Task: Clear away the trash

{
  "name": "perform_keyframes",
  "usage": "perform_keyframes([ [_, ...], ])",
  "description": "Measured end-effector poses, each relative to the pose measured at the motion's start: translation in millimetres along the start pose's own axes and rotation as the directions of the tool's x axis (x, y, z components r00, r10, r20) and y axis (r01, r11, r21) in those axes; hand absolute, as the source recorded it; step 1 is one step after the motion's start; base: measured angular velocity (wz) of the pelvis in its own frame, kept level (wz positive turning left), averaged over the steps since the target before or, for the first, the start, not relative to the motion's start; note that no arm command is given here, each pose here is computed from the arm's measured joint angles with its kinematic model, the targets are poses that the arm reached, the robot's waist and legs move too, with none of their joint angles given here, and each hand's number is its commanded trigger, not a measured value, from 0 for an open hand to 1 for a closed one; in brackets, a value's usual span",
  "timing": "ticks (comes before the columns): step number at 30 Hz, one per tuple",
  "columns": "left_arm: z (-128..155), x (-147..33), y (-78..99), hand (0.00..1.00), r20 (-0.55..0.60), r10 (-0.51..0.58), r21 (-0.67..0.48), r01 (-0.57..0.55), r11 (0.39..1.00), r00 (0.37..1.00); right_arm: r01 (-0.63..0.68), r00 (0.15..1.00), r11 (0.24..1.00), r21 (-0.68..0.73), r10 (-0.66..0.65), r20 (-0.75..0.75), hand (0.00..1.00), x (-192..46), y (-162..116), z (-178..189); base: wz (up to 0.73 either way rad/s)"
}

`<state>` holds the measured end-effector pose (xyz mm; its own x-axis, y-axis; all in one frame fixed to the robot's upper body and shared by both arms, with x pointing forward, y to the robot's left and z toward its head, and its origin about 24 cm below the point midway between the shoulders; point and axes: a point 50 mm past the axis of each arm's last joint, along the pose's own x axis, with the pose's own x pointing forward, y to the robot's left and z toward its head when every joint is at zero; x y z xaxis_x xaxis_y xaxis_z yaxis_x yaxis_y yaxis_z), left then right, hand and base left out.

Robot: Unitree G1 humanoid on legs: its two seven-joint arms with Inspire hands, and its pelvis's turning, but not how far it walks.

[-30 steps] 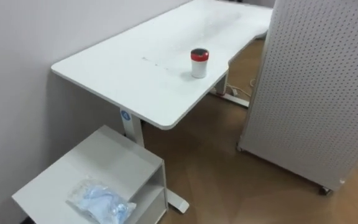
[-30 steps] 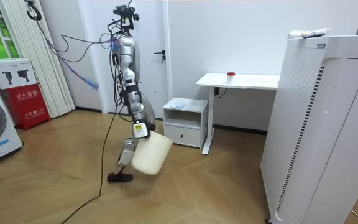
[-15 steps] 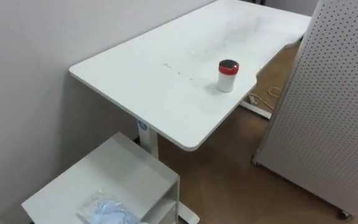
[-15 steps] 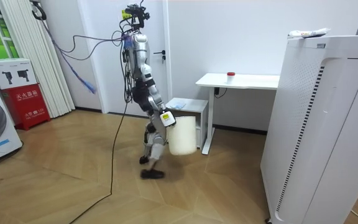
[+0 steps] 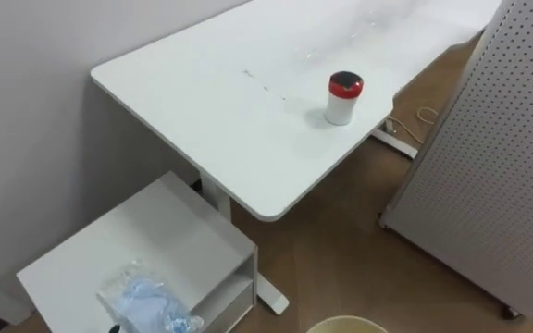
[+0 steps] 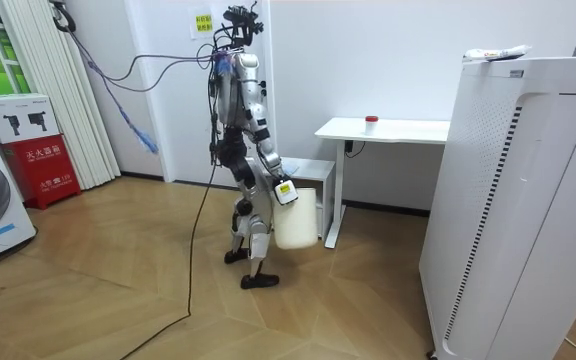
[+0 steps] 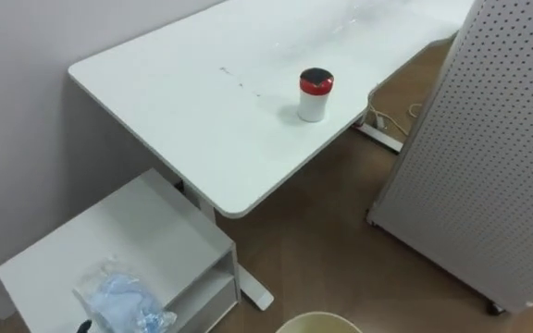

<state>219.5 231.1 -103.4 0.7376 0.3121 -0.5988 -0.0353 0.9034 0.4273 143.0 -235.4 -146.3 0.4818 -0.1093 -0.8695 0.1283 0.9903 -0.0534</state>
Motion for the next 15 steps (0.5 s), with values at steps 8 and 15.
perform_keyframes([
  [8,55.7,15.2,7.7,0.00,0.123,0.072,0.027,-0.076,0.997,0.990,-0.050,0.992,0.995,-0.088,0.060,0.108,1.00,6.7,17.7,51.4,-0.03],
  [15,92.6,18.2,6.6,0.00,0.222,0.106,0.031,-0.116,0.993,0.969,-0.068,0.985,0.972,-0.223,0.101,0.138,1.00,8.0,33.1,71.6,-0.03],
])
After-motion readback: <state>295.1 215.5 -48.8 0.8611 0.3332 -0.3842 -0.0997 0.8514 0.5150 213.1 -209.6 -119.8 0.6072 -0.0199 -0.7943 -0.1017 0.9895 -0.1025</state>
